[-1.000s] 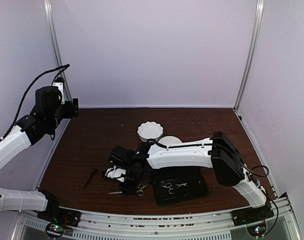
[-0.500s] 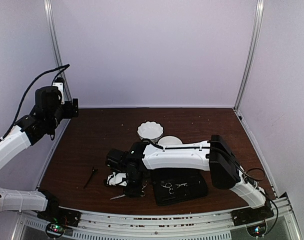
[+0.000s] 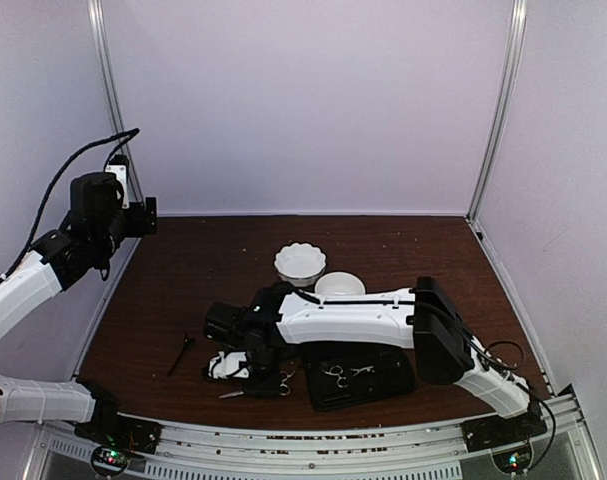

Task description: Sort the hair-cutting tools

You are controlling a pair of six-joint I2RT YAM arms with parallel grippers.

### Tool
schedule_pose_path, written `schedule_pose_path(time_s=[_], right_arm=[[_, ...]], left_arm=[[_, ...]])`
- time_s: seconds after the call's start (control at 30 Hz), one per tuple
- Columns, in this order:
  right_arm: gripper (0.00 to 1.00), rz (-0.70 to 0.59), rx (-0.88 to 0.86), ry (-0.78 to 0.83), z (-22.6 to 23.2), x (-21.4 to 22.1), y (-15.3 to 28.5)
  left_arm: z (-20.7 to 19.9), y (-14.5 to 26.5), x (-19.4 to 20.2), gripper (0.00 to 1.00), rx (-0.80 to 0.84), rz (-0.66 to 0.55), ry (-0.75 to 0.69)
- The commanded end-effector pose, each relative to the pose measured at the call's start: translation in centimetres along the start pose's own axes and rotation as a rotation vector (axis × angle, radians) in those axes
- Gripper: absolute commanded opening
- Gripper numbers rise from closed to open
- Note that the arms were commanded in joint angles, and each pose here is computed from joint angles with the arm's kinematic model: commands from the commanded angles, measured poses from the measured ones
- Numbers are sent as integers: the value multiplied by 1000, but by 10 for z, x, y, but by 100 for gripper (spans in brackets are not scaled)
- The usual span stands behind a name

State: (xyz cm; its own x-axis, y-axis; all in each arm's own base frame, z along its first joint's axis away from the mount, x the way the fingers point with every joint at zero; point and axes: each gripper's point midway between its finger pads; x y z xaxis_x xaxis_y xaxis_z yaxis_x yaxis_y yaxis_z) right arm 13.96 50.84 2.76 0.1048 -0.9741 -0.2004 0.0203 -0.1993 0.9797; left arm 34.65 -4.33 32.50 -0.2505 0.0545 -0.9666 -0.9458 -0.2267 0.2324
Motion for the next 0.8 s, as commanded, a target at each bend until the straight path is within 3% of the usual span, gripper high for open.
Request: schedule_pose_path(time_s=[0.0, 0.4, 0.57, 0.77], right_arm=[[35, 19, 14, 36, 6, -3, -6], [21, 80, 44, 56, 2, 11, -14], [7, 90, 50, 68, 2, 13, -16], [2, -4, 117, 87, -7, -6, 28]], left_arm=[[0, 4, -17, 98, 11, -39, 22], [-1, 3, -16, 98, 16, -34, 19], [-1, 2, -15, 98, 15, -30, 16], [1, 7, -19, 97, 21, -50, 26]])
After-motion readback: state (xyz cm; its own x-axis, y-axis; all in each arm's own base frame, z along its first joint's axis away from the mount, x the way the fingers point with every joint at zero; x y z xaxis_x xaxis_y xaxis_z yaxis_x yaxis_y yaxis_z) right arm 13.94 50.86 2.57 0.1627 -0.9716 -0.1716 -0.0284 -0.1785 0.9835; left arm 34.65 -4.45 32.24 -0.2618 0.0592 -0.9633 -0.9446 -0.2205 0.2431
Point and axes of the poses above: each gripper's point midway between its finger pads, its own y axis back along the fingers, its own z axis along the line the jaws close on, x = y × z, and after that the axes turned 2 degrees about y, right-handed
